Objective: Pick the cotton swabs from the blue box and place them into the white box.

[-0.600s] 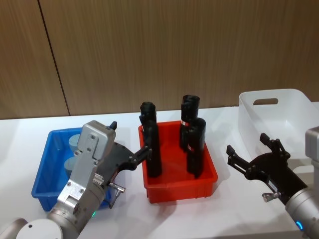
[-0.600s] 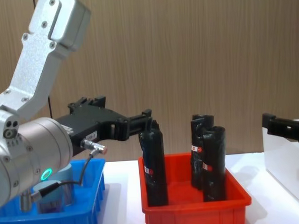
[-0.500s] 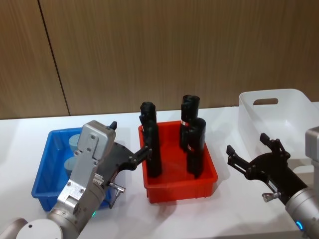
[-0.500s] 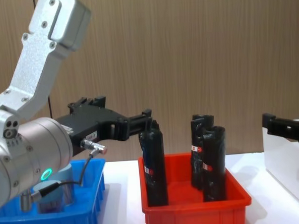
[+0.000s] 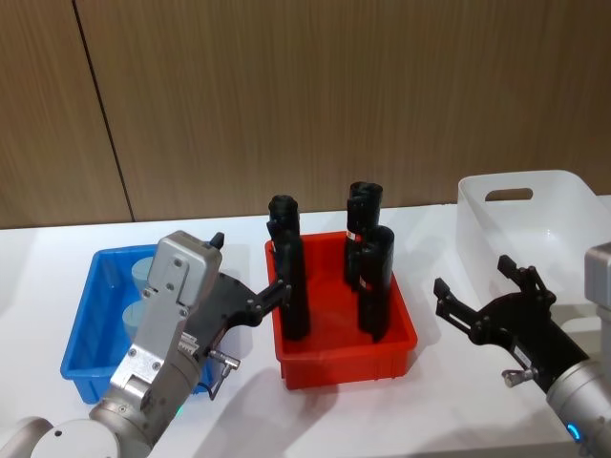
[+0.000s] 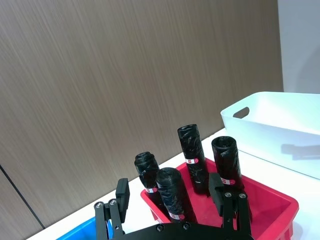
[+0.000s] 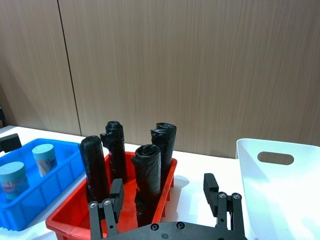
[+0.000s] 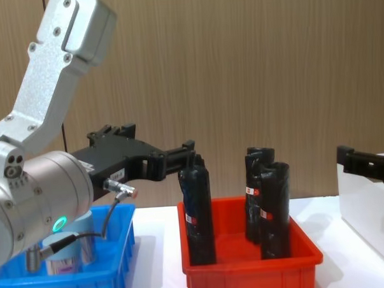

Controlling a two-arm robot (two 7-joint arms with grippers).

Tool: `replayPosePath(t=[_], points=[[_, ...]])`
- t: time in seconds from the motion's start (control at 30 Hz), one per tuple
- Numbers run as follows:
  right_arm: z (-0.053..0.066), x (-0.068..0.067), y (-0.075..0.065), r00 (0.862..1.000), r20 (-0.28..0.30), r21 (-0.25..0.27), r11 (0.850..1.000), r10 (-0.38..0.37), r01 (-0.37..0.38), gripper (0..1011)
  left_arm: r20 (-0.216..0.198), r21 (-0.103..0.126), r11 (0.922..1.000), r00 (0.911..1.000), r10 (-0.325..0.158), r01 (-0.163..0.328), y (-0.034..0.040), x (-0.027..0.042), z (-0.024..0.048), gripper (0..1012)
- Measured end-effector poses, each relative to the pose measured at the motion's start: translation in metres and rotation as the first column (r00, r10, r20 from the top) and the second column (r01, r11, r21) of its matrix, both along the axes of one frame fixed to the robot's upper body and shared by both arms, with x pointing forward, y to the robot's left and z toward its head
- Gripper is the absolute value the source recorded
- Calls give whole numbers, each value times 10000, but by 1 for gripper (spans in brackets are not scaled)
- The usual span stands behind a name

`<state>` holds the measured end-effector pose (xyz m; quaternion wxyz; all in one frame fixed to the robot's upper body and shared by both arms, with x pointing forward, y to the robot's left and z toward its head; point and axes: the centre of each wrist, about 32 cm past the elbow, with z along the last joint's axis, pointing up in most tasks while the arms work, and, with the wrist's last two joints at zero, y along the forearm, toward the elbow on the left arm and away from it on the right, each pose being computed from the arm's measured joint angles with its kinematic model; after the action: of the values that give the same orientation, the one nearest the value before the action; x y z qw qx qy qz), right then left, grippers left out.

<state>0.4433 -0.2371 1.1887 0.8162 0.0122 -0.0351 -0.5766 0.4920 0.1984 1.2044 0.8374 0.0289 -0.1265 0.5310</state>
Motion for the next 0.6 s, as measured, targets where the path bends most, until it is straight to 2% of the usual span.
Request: replayPosePath(t=[0.6], points=[[0, 0, 0, 10000, 0, 0, 10000, 0, 0, 1002, 0, 0, 10000, 10000, 1, -1, 0, 0, 0, 1003]])
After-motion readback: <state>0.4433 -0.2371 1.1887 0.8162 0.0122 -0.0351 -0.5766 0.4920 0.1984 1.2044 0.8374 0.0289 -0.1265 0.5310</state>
